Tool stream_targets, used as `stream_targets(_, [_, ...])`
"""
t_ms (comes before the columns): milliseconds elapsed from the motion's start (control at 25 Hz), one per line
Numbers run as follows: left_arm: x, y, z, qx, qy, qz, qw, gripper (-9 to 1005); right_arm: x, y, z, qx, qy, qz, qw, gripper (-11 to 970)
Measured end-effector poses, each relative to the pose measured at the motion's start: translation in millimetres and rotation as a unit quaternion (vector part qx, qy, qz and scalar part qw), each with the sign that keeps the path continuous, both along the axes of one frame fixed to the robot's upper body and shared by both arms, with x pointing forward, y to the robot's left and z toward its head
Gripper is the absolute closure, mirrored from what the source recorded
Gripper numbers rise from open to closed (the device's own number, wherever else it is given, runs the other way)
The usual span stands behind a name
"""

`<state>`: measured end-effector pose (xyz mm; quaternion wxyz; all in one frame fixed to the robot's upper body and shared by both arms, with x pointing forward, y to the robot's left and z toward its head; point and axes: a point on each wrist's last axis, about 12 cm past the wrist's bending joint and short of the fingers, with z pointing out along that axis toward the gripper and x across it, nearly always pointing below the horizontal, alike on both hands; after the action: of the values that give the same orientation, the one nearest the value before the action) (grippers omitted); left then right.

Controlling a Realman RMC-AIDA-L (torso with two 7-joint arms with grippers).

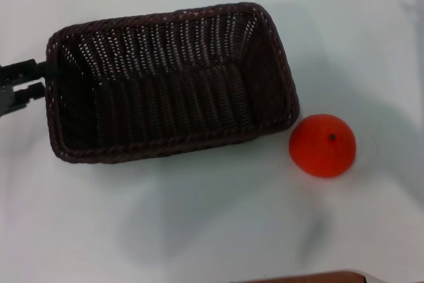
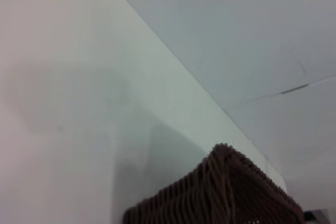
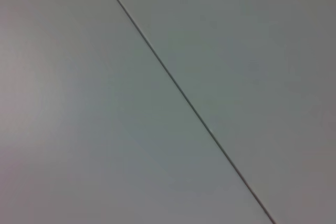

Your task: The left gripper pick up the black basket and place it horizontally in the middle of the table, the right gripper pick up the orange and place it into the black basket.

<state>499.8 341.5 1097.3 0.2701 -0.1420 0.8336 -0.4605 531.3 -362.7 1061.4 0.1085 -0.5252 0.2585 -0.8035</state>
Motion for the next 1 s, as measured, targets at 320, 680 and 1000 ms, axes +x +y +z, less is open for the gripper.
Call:
stream_targets(320, [0.0, 33.6, 9.0, 0.042, -0.066, 0.043, 0.996, 263, -0.2, 0.4, 0.3, -0.006, 0.001, 0.014, 1.0, 155])
stream_targets(680, [-8.1, 38.4, 40.6, 0.07, -0.353, 0.057, 0.931, 232, 24.8, -4.6, 34.3, -0.059, 0.038, 0.263, 0.962, 160])
stream_targets(1000, [-24.0, 15.2, 28.9, 0.079, -0.587, 0.092, 0.801, 231, 28.8, -10.1, 96.8, -0.176, 0.138, 0.494, 0.84, 164])
